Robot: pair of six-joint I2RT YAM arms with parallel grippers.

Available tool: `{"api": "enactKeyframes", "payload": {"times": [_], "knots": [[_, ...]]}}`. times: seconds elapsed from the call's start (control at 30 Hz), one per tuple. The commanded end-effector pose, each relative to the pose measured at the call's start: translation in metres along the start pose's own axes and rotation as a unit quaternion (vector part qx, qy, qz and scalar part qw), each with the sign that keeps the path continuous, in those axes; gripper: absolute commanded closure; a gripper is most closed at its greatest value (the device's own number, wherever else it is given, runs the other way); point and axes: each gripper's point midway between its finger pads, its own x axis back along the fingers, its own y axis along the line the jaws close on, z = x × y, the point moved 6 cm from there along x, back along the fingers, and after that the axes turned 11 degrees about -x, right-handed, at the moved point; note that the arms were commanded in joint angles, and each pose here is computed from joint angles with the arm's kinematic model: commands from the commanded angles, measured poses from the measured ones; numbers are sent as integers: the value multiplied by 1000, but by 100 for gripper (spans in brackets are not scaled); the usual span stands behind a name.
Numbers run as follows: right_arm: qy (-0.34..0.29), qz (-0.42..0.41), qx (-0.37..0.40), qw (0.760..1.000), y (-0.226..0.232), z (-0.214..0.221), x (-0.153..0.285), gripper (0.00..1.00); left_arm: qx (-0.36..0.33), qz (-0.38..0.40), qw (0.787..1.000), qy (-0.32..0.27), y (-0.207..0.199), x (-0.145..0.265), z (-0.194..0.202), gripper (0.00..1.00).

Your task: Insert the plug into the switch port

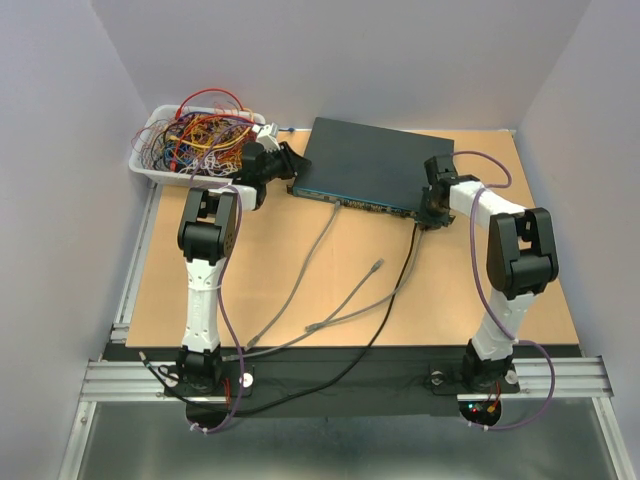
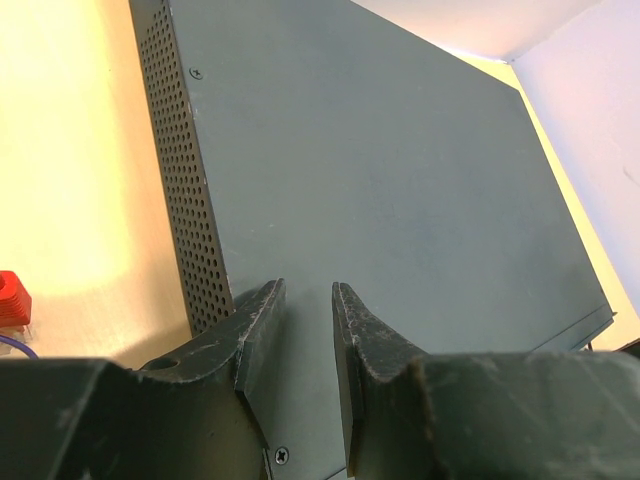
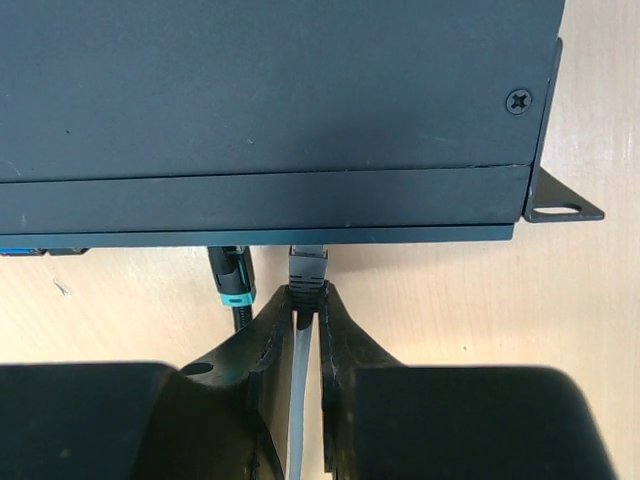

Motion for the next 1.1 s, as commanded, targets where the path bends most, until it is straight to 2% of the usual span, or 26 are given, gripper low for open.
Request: {"api": "enactKeyframes", "payload": {"times": [0.0,0.53,0.9,1.07], "knots": [[-29,-19,-3,999,9,-7,-2,100,-19,16,999,-24,-6,1,-17,63],[-51,11,-24,998,-6,-28,-9,100,-17,18,999,-24,-5,1,-17,63],[-53,-36,-21,998,10,-47,-3,99,-15,20,999,-22,-4,1,-16,63],[-84,-6,-21,996,4,-58,0,100,-16,23,999,-22,-6,1,-17,63]]}}
